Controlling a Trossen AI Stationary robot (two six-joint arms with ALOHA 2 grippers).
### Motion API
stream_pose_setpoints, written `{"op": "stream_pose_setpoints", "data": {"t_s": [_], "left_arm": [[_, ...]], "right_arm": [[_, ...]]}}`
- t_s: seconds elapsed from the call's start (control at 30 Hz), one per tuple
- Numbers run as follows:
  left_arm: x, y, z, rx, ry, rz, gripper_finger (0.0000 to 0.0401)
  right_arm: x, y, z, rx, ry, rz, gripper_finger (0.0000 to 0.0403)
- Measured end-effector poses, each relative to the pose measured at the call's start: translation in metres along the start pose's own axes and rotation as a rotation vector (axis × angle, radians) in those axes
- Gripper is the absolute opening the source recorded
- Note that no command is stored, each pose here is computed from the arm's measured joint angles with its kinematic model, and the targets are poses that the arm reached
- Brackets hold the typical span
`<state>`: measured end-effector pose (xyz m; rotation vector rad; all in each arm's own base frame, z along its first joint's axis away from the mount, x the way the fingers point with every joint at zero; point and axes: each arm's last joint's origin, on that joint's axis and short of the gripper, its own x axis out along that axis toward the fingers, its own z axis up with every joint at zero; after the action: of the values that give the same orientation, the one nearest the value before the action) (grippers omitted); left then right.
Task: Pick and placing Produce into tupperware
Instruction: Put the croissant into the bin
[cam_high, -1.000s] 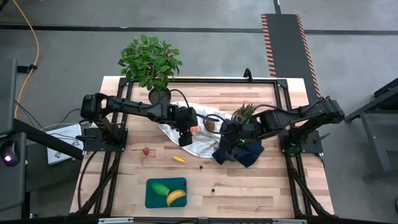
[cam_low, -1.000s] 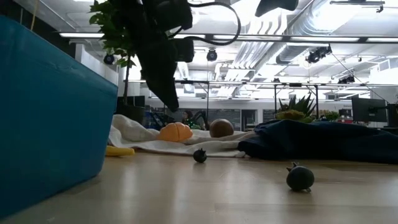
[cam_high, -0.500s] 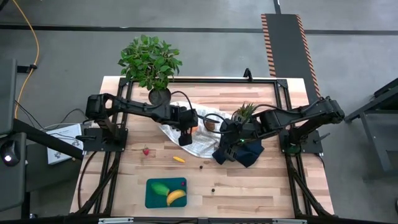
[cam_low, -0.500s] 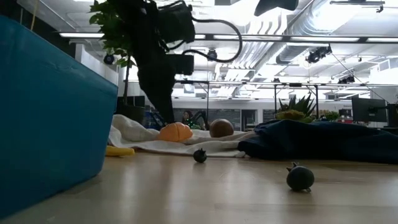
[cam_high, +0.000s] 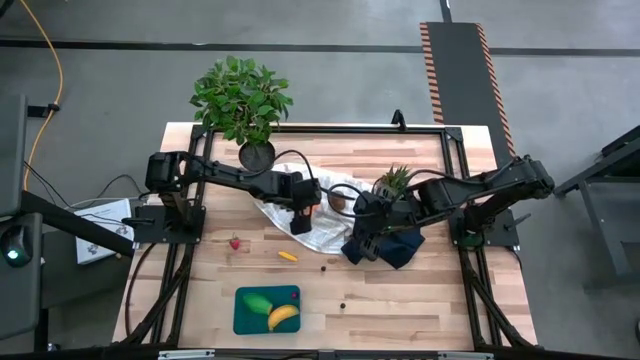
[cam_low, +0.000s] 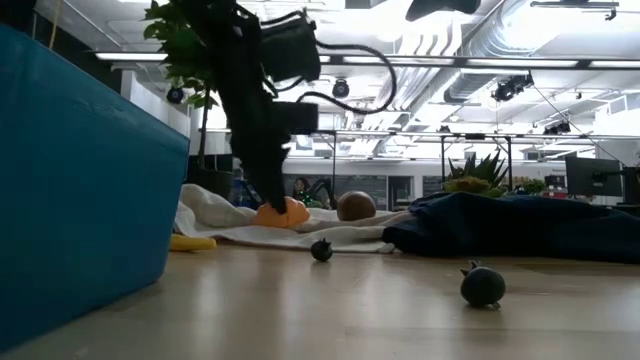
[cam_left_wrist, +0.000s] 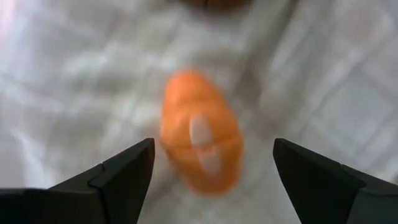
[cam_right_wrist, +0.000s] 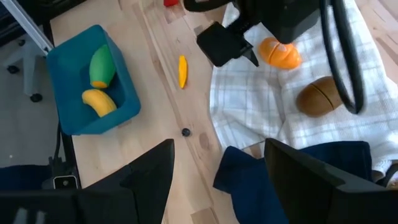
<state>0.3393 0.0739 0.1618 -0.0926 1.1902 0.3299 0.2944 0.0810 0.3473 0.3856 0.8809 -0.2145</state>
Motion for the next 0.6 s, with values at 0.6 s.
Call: {"op": "stream_pose_setpoints", "data": {"t_s": [0.6], "left_arm": [[0.006, -0.0002, -0.0014, 0.005, 0.015, 0.019, 0.0265]], "right_arm": [[-0.0001, 0.0004, 0.0004, -0.004, -0.011, -0.004, 0.0241]]}}
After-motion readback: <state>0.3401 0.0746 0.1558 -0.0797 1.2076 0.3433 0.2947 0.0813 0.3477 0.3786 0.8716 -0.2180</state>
